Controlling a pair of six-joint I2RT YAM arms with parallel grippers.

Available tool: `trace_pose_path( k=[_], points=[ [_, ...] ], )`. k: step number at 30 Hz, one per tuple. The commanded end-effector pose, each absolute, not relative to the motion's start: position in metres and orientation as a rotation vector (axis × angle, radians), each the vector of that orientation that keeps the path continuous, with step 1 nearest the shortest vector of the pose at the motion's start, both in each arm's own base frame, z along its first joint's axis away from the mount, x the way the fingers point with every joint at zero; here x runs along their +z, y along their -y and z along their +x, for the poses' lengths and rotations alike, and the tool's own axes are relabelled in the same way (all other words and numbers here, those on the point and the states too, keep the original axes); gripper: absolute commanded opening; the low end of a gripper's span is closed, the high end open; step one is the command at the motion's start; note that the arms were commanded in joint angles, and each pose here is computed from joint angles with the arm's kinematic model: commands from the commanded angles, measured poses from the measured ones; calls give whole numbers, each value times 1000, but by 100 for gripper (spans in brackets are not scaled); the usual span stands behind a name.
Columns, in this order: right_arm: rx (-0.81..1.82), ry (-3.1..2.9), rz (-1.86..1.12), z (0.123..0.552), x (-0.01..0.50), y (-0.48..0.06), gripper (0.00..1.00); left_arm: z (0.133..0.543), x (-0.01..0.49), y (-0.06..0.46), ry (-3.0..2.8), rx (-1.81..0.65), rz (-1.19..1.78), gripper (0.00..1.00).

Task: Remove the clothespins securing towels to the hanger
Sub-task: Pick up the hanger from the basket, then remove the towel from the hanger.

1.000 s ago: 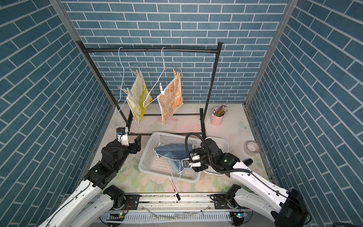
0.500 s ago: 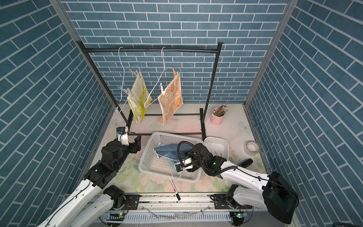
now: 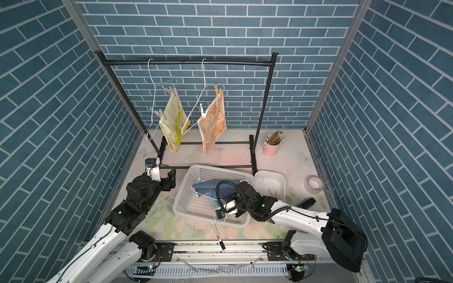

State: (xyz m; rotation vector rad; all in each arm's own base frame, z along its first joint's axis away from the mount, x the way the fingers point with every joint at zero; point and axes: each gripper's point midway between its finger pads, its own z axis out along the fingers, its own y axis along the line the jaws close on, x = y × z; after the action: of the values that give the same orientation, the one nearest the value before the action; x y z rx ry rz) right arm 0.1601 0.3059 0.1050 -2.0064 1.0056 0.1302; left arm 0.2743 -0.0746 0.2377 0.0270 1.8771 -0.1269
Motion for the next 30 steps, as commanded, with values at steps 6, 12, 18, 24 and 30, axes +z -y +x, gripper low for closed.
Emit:
trace_pose_path(
  k=[6,12,18,24,30],
  points=[
    [134,-1049,-1873,170,133,-318,6,272,248,69,-1859,-108,17,81],
    [189,-1164,-1747,175,164,-317,0,266,256,65,-1849,-87,30,81],
    [290,-1398,-1497,188,216,-313,0,256,261,62,-1853,-103,35,81],
    [392,-1605,-1310,197,258,-309,0,251,242,77,-1923,-224,38,78],
    [483,-1744,-1172,208,271,-300,0,256,221,115,-1995,-442,100,70]
  ],
)
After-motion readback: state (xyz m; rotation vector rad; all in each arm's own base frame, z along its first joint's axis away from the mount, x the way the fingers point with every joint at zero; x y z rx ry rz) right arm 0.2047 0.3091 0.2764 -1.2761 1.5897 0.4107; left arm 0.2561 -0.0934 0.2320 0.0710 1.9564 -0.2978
